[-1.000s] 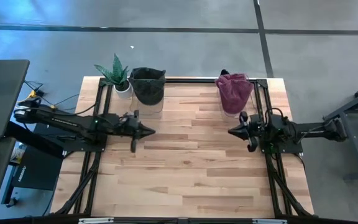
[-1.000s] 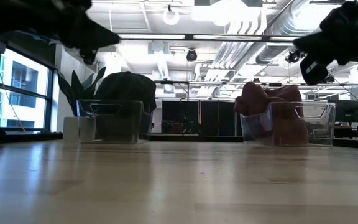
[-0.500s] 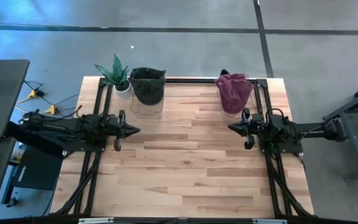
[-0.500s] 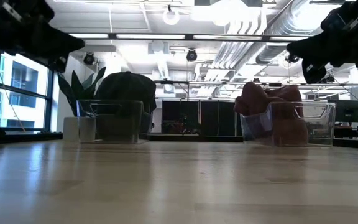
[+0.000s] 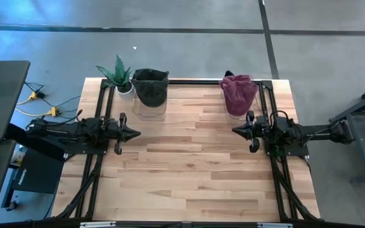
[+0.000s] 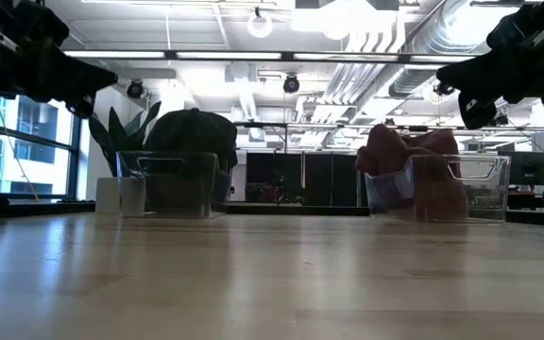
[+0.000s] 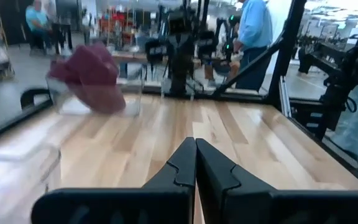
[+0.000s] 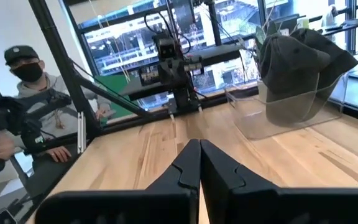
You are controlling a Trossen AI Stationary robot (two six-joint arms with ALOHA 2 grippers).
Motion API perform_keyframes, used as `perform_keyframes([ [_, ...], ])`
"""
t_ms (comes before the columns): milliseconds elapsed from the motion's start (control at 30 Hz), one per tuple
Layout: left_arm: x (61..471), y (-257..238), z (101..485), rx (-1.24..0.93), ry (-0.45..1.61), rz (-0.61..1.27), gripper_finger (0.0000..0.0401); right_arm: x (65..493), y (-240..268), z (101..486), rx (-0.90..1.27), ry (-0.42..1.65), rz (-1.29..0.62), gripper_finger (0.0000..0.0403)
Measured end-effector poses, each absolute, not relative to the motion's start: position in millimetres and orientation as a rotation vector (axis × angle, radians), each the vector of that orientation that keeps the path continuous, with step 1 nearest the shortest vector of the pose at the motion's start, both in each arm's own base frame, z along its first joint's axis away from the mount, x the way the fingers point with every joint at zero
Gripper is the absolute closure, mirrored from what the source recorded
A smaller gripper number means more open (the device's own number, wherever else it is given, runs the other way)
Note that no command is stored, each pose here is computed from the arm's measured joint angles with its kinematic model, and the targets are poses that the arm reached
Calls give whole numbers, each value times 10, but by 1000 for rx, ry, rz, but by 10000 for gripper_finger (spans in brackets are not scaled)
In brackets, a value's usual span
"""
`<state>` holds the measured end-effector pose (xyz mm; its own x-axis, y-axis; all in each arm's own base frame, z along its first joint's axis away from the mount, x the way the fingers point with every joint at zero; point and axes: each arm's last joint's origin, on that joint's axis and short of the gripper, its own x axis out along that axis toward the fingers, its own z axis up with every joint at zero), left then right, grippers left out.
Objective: Pick & Place hat
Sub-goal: Return to Home Position
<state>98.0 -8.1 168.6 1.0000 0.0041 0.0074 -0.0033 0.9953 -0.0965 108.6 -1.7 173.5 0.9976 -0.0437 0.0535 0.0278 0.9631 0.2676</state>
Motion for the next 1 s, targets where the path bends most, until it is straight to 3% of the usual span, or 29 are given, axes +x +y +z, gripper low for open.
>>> perform_keyframes([
  [333, 993, -92, 1670, -64, 8, -30, 401, 1085, 40, 1699, 209, 0, 154, 401],
  [767, 1004, -94, 1654, -81, 25, -30, 401, 1083, -12, 1584, 145, 100, -34, 401],
  [1000, 1004, -94, 1654, -81, 25, -30, 401, 1082, -5, 1569, 148, 117, -12, 401],
])
